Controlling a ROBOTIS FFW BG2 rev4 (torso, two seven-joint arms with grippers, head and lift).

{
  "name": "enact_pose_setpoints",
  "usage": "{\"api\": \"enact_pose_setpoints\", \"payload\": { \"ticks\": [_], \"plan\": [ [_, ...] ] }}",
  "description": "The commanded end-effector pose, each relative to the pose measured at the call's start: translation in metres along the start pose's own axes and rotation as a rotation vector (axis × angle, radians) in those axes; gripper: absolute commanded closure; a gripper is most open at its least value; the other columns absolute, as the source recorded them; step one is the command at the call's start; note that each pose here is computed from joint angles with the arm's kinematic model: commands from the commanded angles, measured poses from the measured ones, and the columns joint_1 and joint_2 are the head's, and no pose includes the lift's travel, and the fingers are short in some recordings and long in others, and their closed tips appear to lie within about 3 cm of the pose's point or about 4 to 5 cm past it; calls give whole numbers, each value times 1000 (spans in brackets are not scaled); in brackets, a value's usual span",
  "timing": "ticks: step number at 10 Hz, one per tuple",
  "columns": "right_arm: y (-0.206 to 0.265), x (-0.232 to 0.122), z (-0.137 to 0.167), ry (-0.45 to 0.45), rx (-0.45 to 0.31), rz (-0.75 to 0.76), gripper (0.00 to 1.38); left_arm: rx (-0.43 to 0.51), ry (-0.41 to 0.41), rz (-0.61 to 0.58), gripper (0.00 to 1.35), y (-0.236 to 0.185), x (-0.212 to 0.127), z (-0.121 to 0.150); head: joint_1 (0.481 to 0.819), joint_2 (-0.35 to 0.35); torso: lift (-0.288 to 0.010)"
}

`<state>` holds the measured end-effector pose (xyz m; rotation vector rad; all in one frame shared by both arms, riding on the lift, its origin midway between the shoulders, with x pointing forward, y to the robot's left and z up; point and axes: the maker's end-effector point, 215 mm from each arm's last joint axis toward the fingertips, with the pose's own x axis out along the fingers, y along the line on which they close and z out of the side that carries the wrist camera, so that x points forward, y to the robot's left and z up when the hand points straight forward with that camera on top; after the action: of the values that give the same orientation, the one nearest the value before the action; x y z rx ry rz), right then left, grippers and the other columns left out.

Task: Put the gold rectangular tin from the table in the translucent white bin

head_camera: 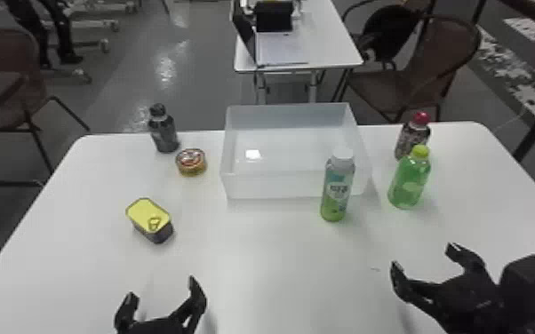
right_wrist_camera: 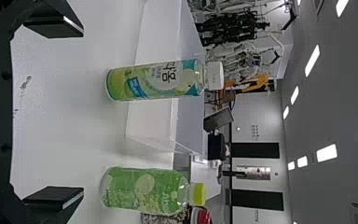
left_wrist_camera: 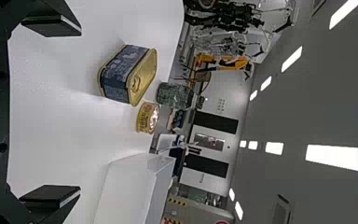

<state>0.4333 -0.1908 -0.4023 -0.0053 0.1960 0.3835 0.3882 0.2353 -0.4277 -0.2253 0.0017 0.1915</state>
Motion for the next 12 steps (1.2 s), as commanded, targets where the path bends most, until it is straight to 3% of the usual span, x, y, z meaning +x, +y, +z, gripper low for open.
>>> {"api": "enact_pose_setpoints", "payload": {
  "ticks": [1, 6, 12],
  "plan": [
    [0, 0, 0, 0, -2, 0, 101, -1, 2, 1, 108, 0, 1, -1, 695, 62, -129],
    [-1, 4, 6, -13, 1, -1, 102, 5, 0, -16, 108, -24, 38, -2, 695, 45, -129],
    [4, 11, 13, -32, 17, 2, 101, 129, -13, 131, 90, -21, 92, 4, 695, 51, -129]
  ]
}}
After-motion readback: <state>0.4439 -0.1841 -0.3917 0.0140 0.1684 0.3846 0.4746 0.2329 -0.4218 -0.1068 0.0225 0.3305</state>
